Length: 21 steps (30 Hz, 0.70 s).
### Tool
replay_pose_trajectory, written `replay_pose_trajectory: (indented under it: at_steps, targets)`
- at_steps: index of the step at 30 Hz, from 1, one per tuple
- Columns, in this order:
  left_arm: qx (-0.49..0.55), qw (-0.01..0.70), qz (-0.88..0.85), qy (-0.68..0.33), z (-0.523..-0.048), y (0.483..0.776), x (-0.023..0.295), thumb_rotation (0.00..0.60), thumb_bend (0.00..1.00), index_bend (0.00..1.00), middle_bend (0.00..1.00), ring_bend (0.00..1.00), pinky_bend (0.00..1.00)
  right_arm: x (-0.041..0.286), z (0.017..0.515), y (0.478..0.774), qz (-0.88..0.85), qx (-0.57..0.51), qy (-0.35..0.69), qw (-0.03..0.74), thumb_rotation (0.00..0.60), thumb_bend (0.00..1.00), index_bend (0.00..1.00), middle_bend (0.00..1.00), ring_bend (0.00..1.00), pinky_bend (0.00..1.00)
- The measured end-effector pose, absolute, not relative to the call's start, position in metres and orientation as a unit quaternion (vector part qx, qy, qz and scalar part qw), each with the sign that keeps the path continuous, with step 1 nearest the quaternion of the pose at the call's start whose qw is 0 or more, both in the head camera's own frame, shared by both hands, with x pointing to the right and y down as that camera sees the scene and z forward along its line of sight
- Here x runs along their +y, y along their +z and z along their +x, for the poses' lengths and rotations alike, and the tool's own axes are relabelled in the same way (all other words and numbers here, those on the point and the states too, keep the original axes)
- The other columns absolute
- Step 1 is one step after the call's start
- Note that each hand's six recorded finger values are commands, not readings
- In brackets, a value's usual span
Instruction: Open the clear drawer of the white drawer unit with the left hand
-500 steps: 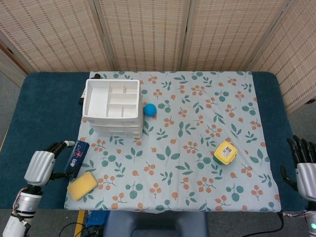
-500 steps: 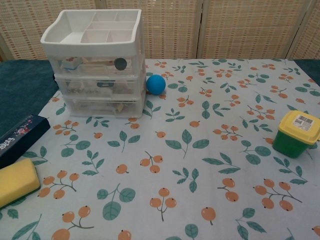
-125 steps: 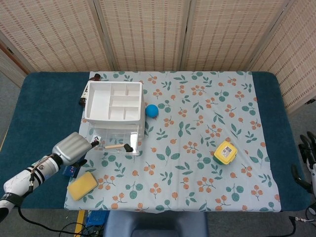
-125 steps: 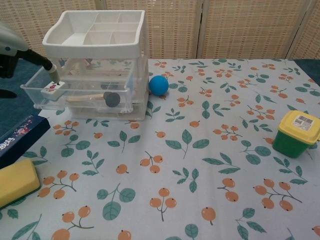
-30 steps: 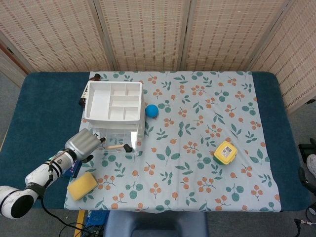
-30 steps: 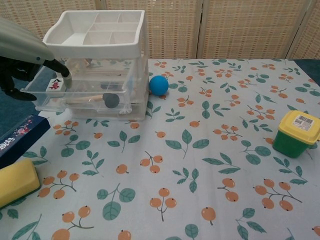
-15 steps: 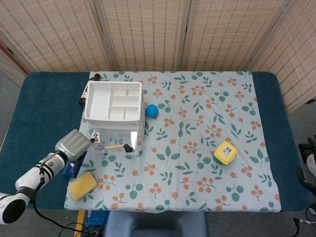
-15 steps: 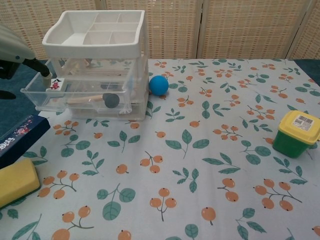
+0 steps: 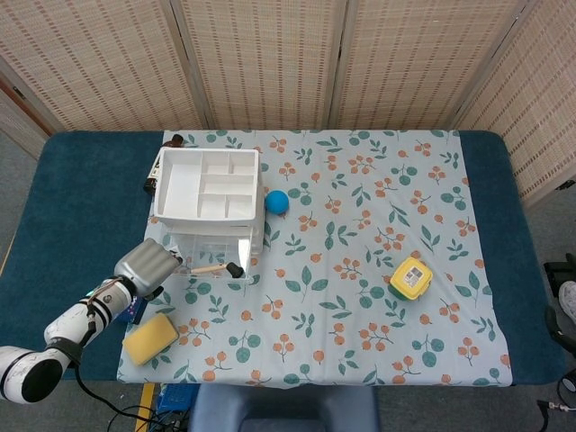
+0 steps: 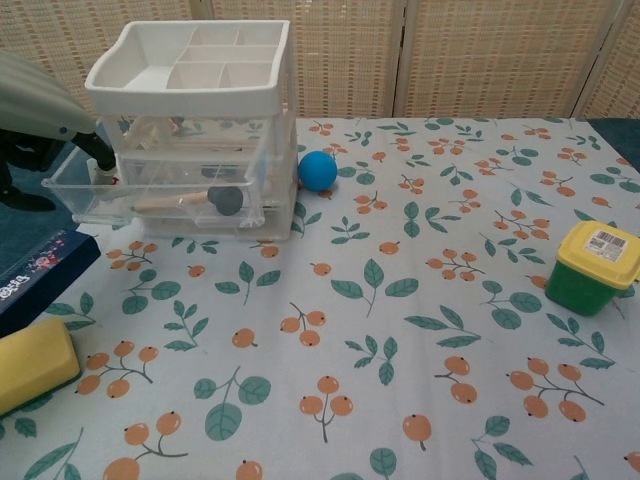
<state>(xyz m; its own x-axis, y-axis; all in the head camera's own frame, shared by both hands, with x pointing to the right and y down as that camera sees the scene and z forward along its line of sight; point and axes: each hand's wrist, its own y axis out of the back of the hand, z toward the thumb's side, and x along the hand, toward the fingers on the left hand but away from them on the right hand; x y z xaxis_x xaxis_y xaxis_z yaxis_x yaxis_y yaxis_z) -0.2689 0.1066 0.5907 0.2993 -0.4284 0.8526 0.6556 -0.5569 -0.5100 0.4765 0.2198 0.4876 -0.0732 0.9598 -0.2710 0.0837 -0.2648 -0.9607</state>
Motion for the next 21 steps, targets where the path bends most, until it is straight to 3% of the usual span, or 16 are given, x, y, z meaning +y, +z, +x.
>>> replay_pose_trajectory:
  at_steps: [12, 21]
  targets:
    - [-0.068, 0.477, -0.666, -0.569, -0.254, 0.584, 0.1, 0.6, 0.36, 0.19, 0.97, 1.0, 1.0, 0.221, 0.48, 0.489, -0.557, -0.469, 0.567, 0.385, 0.6, 0.46, 0.0, 0.0, 0.0, 0.0]
    - [-0.075, 0.472, -0.656, -0.585, -0.273, 0.577, 0.104, 0.6, 0.36, 0.23, 0.97, 1.0, 1.0, 0.22, 0.479, 0.491, -0.561, -0.467, 0.566, 0.383, 0.6, 0.46, 0.0, 0.0, 0.0, 0.0]
